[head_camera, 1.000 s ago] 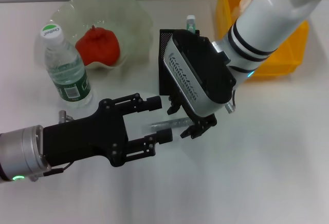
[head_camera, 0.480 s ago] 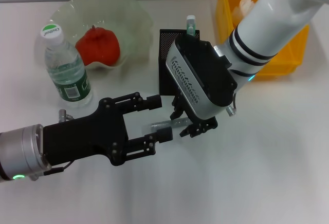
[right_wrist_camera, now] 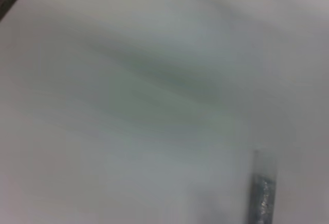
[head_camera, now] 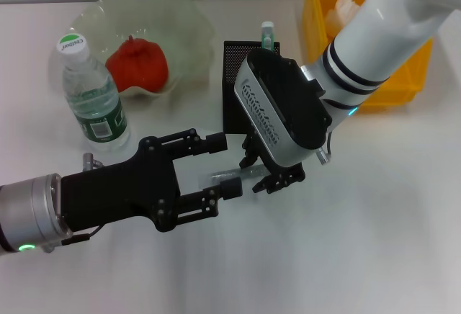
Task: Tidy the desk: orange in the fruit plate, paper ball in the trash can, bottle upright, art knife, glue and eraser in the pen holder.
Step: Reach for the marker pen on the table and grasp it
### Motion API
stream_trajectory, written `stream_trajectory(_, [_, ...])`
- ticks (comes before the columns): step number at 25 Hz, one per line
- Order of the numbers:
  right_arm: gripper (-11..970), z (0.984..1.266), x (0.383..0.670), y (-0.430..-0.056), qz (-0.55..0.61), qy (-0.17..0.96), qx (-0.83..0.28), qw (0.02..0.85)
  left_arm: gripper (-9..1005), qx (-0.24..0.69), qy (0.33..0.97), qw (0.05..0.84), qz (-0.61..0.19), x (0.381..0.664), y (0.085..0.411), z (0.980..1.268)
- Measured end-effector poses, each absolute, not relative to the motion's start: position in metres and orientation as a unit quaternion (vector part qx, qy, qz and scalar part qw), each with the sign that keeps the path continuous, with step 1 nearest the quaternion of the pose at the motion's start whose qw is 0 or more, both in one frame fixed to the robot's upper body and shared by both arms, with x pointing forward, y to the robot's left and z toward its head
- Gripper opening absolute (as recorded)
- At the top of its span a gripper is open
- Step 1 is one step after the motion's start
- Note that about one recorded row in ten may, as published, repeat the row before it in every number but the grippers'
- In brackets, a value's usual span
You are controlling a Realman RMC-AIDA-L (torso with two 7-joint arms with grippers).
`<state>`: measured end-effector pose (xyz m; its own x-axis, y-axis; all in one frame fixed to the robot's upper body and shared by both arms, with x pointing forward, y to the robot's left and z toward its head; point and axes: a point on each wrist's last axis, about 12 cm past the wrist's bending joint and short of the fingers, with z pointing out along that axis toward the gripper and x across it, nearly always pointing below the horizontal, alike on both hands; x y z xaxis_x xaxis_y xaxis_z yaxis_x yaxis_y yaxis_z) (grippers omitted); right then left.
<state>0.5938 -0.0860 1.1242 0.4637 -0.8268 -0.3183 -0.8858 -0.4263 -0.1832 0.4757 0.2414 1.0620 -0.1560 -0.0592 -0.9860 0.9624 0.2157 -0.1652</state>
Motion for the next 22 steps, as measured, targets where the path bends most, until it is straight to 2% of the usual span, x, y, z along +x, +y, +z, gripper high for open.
stream_trajectory(22, [407,1.121,0.597,-0.098,0.071,0.529,-0.836,0.129,661,0.386,0.582,0.518,-0.494,0.476,0.239,1.061])
